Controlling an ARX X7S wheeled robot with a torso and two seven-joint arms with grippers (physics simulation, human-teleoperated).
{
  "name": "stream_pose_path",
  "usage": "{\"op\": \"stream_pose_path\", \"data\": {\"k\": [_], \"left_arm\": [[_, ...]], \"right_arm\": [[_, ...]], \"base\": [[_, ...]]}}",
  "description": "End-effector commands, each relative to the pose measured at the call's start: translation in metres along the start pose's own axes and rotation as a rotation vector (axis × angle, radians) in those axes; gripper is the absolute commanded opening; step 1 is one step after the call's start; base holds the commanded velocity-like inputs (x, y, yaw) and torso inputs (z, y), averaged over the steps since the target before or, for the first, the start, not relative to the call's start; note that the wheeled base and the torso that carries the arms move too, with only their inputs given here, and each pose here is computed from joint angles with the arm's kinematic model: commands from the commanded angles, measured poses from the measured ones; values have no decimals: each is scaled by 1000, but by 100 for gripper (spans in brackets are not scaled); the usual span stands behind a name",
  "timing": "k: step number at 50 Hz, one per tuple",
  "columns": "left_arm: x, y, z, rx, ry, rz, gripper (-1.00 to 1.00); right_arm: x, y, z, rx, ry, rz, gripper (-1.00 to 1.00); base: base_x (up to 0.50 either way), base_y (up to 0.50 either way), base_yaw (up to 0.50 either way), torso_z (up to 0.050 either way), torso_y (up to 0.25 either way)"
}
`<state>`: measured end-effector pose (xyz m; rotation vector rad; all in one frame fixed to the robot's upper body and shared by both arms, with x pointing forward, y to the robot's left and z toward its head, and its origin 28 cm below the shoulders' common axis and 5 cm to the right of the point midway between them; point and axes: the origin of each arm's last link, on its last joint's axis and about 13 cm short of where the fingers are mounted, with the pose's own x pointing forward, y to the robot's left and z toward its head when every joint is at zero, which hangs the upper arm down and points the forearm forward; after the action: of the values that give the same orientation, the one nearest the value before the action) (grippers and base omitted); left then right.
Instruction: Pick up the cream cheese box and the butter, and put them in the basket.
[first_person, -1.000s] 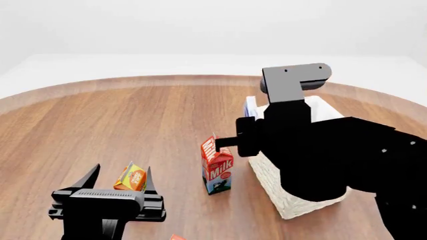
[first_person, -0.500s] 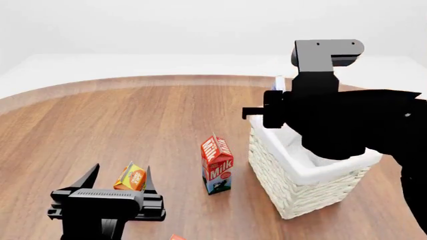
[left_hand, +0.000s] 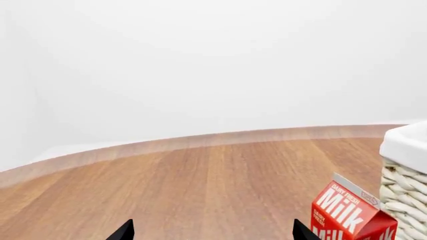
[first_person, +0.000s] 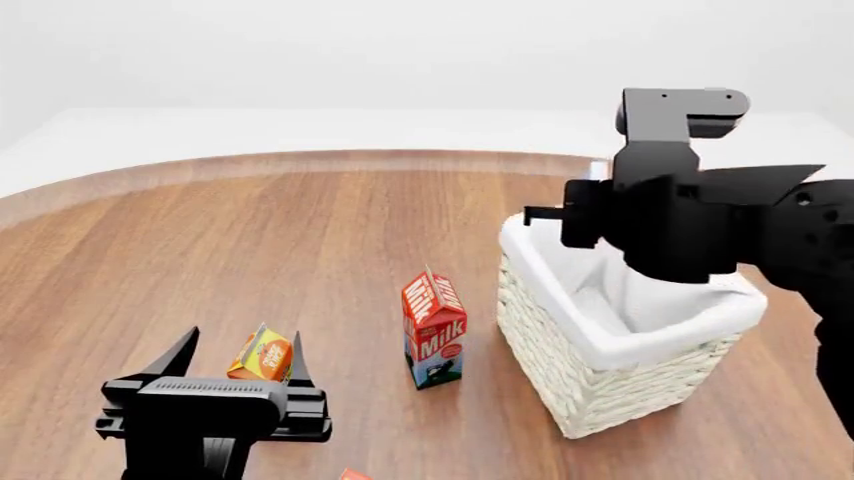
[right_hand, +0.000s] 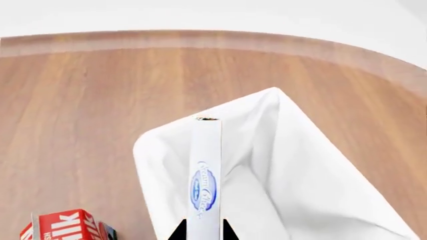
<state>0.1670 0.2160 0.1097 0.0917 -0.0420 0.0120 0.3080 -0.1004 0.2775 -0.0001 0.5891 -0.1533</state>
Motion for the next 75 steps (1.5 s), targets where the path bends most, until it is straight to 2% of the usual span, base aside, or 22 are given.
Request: {"op": "stream_pose_path", "data": {"k": [1, 3, 31, 38, 75], "left_arm": [[0, 0, 0, 1, 1, 0, 100], [0, 0, 0, 1, 2, 0, 100], [0, 0, 0, 2, 1, 0, 100], [0, 0, -1, 2, 1, 1, 100], [1, 0, -1, 4, 3, 2, 100]], "right_arm": [[19, -5, -1, 3, 54, -27, -100], [21, -4, -3, 8, 105, -9, -100], [39, -5, -9, 37, 186, -40, -100], [43, -5, -7, 66, 213, -44, -100], [72, -19, -10, 117, 253, -124, -100]], "base": [[0, 0, 0, 0, 0], [0, 0, 0, 0, 0], [0, 0, 0, 0, 1], [0, 0, 0, 0, 1], [0, 0, 0, 0, 1]]}}
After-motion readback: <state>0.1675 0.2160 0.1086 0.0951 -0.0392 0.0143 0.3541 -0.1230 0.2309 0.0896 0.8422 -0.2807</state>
